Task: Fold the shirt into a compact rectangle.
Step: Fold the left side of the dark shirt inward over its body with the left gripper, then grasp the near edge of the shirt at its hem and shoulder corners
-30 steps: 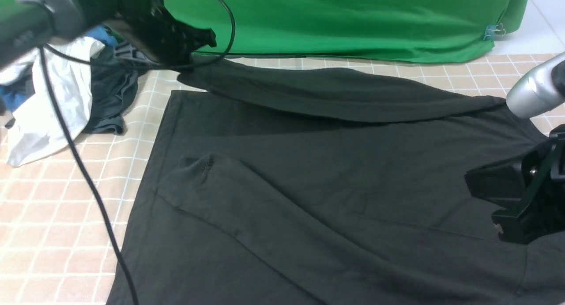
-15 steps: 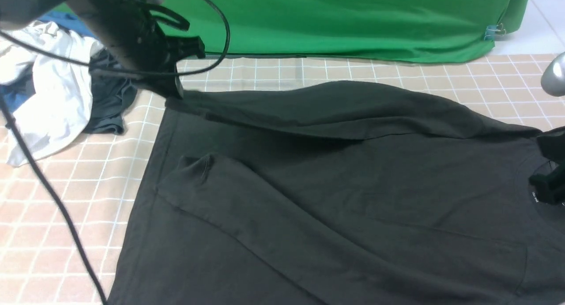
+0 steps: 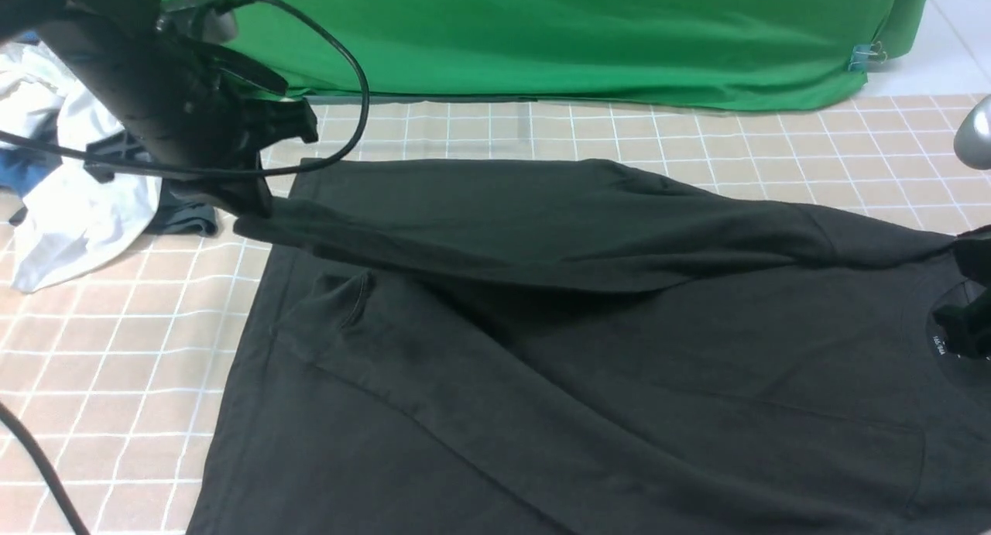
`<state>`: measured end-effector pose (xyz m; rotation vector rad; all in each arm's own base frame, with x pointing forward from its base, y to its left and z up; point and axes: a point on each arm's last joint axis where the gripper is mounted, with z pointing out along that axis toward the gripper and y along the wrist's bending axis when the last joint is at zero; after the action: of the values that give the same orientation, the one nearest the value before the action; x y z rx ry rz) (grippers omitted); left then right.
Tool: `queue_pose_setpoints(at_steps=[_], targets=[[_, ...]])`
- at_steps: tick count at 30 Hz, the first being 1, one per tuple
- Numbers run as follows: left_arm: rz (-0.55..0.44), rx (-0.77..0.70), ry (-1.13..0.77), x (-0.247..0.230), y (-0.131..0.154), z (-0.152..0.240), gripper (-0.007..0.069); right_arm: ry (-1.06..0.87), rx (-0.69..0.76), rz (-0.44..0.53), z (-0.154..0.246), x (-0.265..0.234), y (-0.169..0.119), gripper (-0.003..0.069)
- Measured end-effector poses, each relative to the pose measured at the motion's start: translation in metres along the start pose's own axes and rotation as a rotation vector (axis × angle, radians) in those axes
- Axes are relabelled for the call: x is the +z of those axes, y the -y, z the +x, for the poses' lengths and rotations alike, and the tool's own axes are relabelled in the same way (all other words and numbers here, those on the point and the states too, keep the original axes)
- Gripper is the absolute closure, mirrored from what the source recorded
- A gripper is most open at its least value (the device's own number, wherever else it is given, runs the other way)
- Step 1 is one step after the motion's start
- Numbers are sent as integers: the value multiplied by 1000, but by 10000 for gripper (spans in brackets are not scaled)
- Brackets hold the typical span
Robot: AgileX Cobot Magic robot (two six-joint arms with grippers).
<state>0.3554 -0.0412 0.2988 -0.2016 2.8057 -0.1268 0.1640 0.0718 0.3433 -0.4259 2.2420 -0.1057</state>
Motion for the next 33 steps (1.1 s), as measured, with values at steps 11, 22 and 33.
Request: queue_pose_setpoints(at_steps=[11, 22, 33], targets=[[-37, -12, -174, 24, -3, 11, 592, -4, 1, 2, 0, 0, 0, 568], [-78, -17, -204, 39, -6, 12, 389, -36, 26, 21, 0, 2, 3, 624], [4, 123, -160, 42, 40, 20, 592, -331, 335, -118, -27, 63, 74, 624]])
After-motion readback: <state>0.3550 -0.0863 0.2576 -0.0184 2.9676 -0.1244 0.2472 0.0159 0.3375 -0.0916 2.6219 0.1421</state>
